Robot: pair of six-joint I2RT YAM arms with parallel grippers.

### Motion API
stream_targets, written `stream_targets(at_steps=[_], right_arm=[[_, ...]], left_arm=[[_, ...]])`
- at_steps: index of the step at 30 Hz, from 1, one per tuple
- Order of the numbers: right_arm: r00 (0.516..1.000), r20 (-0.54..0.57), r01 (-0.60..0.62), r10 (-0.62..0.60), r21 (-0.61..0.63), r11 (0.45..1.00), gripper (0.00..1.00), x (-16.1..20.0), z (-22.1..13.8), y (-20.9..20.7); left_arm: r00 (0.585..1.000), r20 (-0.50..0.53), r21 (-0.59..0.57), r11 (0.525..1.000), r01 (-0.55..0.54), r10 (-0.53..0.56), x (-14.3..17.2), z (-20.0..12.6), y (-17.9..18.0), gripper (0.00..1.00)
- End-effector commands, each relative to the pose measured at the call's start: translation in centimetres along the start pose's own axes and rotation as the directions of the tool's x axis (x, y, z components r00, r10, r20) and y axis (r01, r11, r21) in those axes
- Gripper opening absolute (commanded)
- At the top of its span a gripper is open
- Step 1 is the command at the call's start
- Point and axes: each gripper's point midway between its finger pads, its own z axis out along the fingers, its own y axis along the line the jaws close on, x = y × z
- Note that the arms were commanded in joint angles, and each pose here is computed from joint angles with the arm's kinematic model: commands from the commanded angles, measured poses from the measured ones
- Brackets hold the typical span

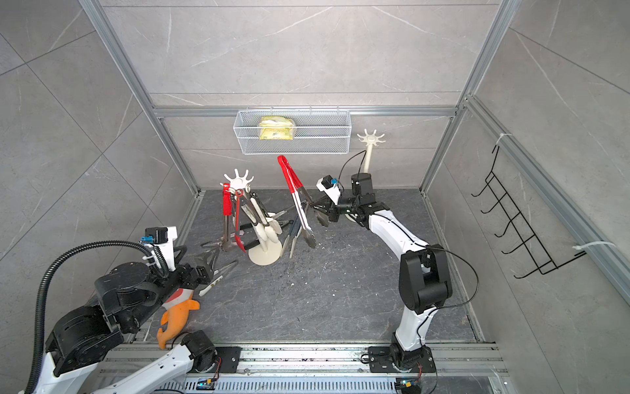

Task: Hang food tongs on kitchen utensil racks
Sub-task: Hang the food tongs on the rack.

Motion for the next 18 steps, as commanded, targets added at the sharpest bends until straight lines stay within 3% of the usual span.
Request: stream_targets(at_steps=[1, 18], right_arm=[[0.992, 0.068, 0.109, -0.104, -0.073, 0.991, 0.0, -3.9, -0.7, 2.4], [0.988, 0.041, 0.151, -0.146, -0.184, 0.971, 0.0, -4.4, 2.0, 4.8]], left_arm=[[1.0, 0.025, 0.032, 0.999, 0.012, -0.012, -0.9, 0.5, -1.0, 0.99], [1.0, 0.014, 0.038, 0.999, 0.016, -0.017, -0.5, 0.5, -1.0, 0.99]])
